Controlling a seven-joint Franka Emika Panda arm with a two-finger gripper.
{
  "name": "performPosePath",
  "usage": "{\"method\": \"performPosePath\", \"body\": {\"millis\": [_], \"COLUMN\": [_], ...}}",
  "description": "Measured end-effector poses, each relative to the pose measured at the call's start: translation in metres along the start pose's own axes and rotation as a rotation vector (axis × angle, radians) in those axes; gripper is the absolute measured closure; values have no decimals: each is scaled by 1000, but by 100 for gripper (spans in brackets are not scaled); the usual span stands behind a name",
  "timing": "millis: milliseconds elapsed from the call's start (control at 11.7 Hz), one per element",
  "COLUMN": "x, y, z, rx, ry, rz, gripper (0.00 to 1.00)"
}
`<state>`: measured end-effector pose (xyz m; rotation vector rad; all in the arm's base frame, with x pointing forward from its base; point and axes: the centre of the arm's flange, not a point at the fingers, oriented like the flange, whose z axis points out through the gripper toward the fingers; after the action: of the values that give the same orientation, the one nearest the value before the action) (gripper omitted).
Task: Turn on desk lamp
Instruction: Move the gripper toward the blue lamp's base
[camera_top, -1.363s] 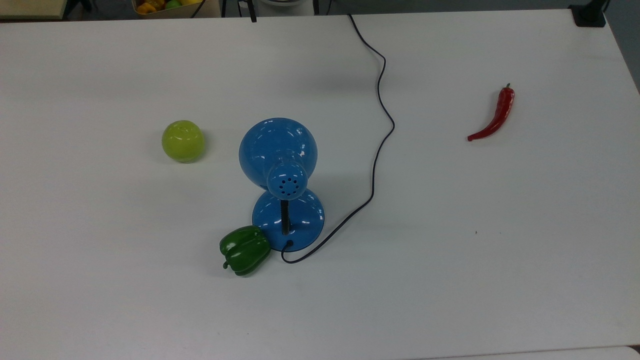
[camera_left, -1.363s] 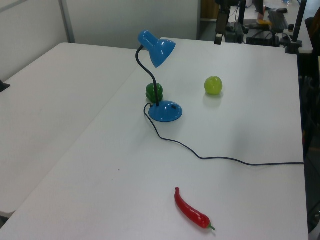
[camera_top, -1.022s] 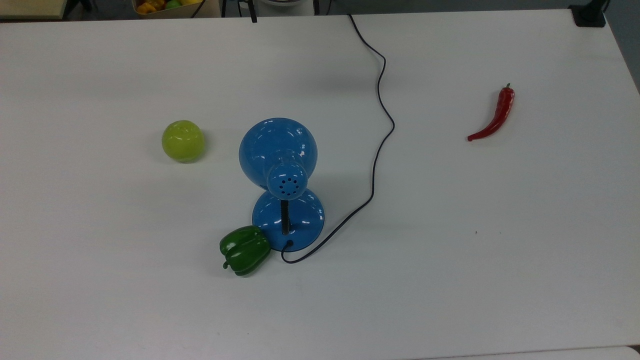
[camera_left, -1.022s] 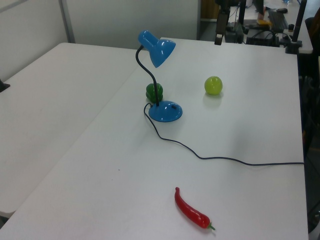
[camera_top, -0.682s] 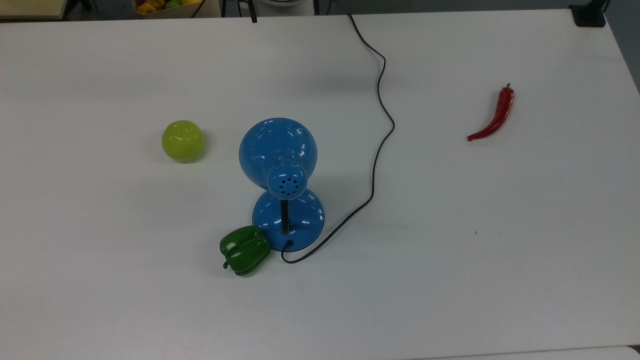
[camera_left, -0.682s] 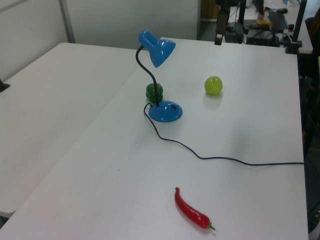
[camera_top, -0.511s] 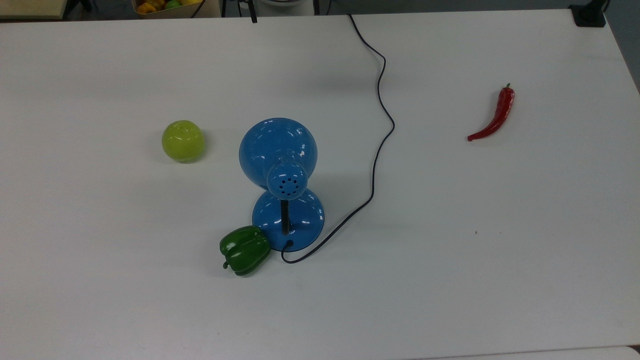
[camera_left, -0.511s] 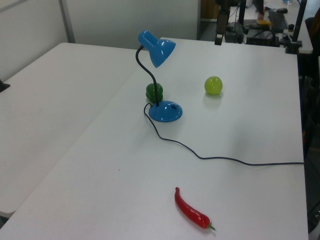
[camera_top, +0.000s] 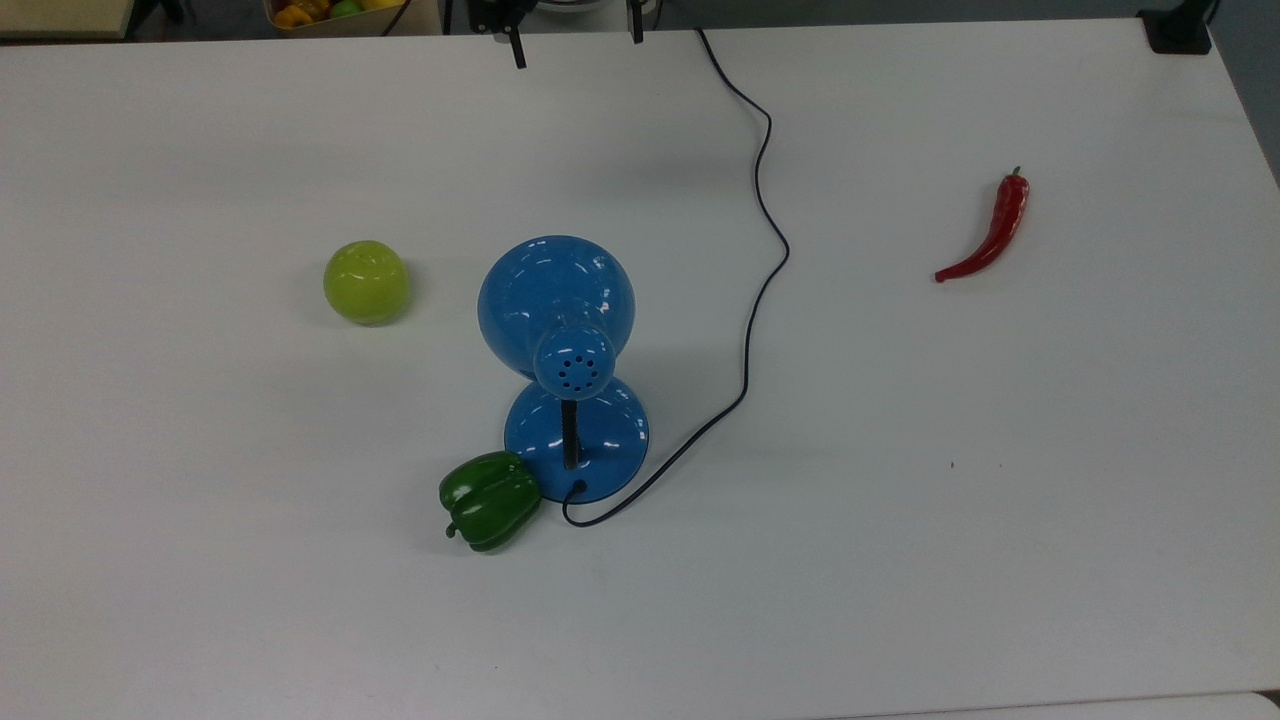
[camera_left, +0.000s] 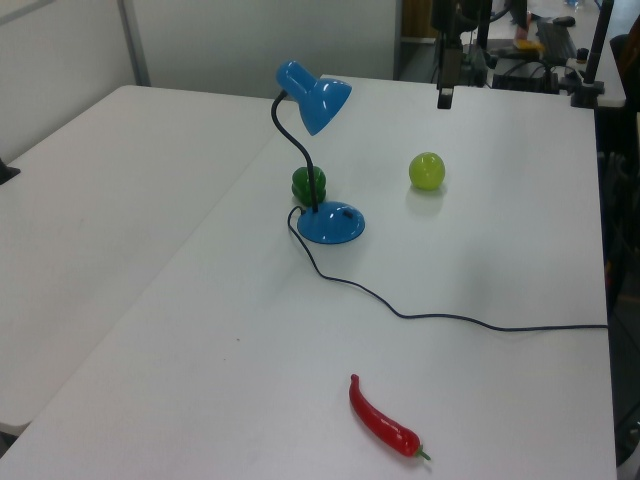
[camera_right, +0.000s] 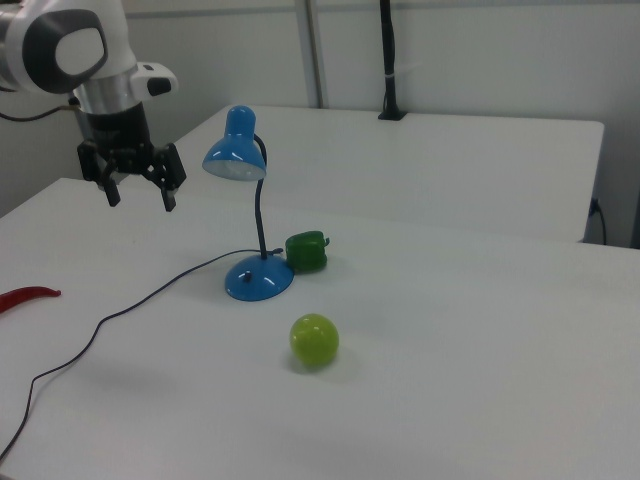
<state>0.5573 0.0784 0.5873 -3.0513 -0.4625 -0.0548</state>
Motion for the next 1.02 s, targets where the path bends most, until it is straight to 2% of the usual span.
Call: {"method": "performPosePath", "body": {"millis": [256, 852, 1022], "x": [-6, -24, -27], "y": [0, 10, 11], "z": [27, 94, 110], "rx": [4, -70, -74], "ry": [-57, -170, -176], "rz": [0, -16, -19], "gripper": [0, 0, 0]}}
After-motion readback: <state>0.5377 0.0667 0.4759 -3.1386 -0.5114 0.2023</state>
